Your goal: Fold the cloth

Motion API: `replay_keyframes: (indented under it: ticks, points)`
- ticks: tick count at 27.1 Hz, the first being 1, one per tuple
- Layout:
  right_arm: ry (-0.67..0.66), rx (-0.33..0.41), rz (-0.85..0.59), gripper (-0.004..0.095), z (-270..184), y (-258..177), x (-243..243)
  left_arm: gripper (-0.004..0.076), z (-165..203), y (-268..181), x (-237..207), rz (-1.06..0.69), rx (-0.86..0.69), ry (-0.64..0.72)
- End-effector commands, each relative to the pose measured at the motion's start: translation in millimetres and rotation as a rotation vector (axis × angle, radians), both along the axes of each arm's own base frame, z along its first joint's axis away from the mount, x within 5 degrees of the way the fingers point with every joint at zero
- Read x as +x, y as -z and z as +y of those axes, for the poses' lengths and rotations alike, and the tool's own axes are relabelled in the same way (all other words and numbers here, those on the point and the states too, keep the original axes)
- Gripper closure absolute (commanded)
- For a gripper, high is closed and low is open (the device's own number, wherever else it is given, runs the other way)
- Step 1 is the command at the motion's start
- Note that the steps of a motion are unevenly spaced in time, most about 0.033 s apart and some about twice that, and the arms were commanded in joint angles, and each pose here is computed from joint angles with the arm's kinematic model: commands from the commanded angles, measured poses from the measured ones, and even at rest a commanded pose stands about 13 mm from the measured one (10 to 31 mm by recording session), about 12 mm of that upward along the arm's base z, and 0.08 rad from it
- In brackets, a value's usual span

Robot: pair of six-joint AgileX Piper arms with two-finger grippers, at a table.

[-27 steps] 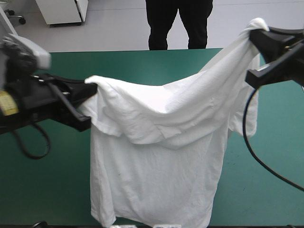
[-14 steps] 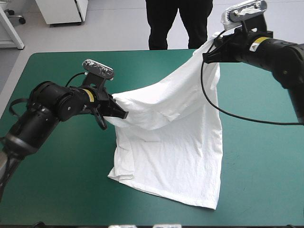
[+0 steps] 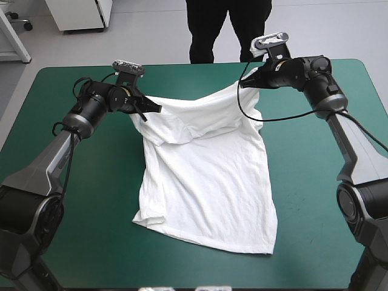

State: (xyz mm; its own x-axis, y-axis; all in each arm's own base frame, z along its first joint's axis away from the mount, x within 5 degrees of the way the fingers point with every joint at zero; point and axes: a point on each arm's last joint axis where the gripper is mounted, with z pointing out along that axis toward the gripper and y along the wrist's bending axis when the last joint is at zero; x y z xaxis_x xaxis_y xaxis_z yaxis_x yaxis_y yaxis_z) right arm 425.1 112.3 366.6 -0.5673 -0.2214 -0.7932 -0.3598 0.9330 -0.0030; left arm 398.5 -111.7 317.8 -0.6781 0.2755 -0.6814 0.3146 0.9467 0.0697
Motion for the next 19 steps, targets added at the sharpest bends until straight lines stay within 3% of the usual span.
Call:
replay_keyframes:
  ticks: [1, 2, 5, 8, 10, 12, 14, 19]
  points:
    - [0.008, 0.04, -0.073, 0.0913, -4.4, -21.6, -1.6, 0.0732, -3.8, -31.8, 5.1, -0.119, -0.075, -0.002]
    - [0.005, 0.032, -0.042, 0.0886, -3.7, -14.8, 0.5, 0.0731, -5.5, -30.3, 5.9, -0.101, -0.09, 0.002]
    - [-0.008, 0.033, -0.035, 0.0606, -1.9, -10.0, 3.3, 0.0661, -10.3, -28.1, 4.1, -0.074, -0.102, 0.06]
    - [-0.008, 0.035, -0.048, 0.0307, -2.2, -13.3, 2.5, 0.0517, -11.1, -26.6, 2.2, -0.057, -0.08, 0.097]
    - [-0.003, 0.042, -0.046, 0.0187, -6.6, -19.4, -1.3, 0.0381, -10.1, -30.4, -2.3, -0.049, -0.062, 0.115]
    - [0.003, 0.044, -0.046, 0.0175, -14.1, -29.2, -8.5, 0.0253, -7.9, -38.7, -9.6, -0.046, -0.055, 0.12]
    - [0.012, 0.046, -0.049, 0.0189, -23.2, -42.0, -18.6, 0.0185, -2.7, -52.1, -20.4, -0.058, -0.022, 0.124]
    - [0.04, 0.05, -0.097, 0.019, -47.6, -87.4, -59.4, 0.0172, 16.7, -100.6, -69.9, -0.066, -0.002, 0.065]
